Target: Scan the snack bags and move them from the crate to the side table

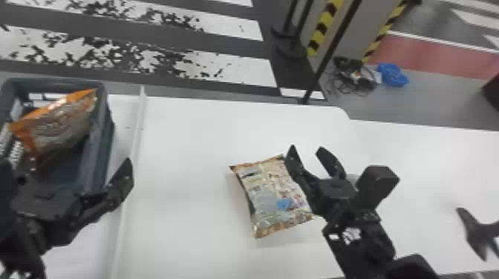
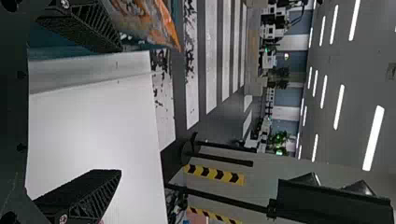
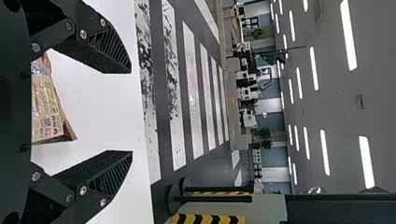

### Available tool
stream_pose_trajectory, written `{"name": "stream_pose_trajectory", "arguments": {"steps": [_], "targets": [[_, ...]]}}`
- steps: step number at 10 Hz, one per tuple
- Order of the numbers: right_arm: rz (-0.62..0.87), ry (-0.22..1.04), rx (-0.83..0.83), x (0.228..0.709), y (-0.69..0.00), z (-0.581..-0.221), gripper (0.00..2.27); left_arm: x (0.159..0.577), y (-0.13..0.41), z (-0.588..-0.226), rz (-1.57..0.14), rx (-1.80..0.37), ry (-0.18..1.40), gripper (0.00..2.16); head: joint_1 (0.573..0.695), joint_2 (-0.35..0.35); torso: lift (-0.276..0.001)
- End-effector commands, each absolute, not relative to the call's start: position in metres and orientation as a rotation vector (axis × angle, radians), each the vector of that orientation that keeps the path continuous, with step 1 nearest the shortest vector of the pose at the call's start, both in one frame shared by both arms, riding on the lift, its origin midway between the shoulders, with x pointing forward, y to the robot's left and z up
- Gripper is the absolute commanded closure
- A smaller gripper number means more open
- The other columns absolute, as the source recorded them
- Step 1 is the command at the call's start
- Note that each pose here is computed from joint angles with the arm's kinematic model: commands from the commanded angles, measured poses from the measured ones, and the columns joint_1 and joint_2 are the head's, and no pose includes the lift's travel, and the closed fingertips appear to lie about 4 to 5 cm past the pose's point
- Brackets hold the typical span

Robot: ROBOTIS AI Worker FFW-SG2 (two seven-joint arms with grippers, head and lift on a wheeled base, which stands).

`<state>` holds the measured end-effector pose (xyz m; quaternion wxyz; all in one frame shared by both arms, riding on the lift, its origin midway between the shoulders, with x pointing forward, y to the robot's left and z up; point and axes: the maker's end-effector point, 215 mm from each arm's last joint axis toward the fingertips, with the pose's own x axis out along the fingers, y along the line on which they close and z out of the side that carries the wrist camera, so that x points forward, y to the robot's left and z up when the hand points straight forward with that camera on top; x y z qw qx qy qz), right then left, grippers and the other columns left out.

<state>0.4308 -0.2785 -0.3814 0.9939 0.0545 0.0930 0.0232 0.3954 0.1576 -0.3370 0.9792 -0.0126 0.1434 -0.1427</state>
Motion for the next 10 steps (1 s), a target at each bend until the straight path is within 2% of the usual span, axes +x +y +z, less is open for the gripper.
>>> {"name": "stream_pose_trajectory", "arguments": {"steps": [1, 2, 4, 6, 10], "targets": [[0.058, 0.256, 0.119, 0.424, -0.274, -0.404, 1.81, 0.395, 0.205, -0.329, -0.22, -0.055, 0.282, 0.07, 0.695, -0.169, -0.087], [0.061, 0.283, 0.128, 0.42, -0.273, -0.416, 2.25, 0.393, 0.226, -0.328, -0.193, -0.052, 0.283, 0.07, 0.695, -0.119, -0.087], [0.106, 0.313, 0.159, 0.417, -0.255, -0.438, 2.25, 0.383, 0.248, -0.332, -0.176, -0.088, 0.299, 0.07, 0.695, -0.062, -0.087], [0.112, 0.342, 0.164, 0.438, -0.254, -0.461, 2.25, 0.373, 0.248, -0.334, -0.195, -0.096, 0.311, 0.07, 0.695, -0.014, -0.087], [0.159, 0.405, 0.169, 0.473, -0.229, -0.485, 2.25, 0.361, 0.254, -0.341, -0.229, -0.128, 0.333, 0.07, 0.695, 0.009, -0.087]]}}
